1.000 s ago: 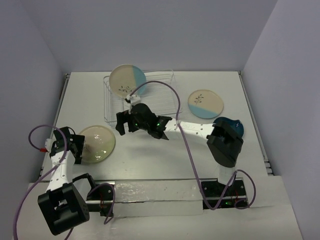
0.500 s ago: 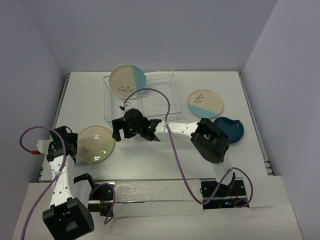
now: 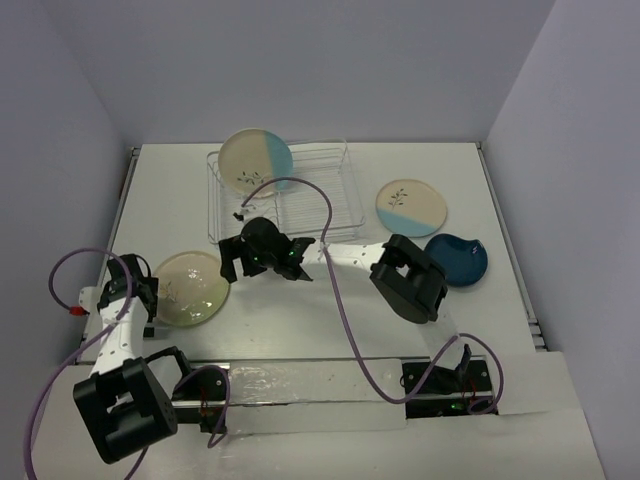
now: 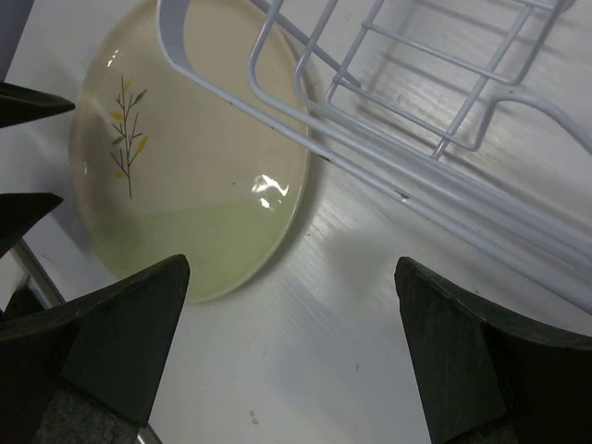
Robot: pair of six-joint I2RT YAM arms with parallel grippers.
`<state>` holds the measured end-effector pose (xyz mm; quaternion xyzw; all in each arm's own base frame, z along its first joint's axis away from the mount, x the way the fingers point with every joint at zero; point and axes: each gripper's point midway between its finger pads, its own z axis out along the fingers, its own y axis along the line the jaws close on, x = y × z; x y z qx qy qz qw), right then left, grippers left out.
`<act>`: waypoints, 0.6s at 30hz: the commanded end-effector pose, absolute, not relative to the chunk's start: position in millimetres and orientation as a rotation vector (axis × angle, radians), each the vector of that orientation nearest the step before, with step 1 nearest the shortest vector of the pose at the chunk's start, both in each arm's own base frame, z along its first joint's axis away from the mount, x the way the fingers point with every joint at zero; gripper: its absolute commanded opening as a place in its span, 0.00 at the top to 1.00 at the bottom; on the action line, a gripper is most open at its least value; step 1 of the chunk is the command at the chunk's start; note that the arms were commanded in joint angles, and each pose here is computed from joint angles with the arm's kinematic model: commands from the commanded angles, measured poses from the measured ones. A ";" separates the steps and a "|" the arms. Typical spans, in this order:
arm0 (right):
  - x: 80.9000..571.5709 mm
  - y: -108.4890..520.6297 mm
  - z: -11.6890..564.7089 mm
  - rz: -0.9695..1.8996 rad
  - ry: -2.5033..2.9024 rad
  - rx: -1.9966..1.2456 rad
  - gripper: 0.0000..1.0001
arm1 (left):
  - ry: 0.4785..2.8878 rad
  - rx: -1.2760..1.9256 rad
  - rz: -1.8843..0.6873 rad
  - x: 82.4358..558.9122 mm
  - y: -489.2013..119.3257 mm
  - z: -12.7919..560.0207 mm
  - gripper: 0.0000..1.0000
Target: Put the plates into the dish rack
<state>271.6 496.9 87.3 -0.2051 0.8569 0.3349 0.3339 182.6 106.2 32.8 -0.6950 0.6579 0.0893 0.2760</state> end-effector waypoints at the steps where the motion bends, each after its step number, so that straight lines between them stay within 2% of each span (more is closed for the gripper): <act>1: 281.1 511.9 96.4 0.878 2.207 -0.521 0.00 | 1.782 -1.855 0.244 183.9 109.3 24.3 0.01; 10: 300.8 529.4 88.5 0.837 2.220 -0.448 0.00 | 1.898 -1.818 0.207 192.9 102.2 11.0 0.08; 18: 302.8 545.5 64.6 0.848 2.276 -0.448 0.01 | 1.958 -1.793 0.180 197.6 97.9 5.9 0.08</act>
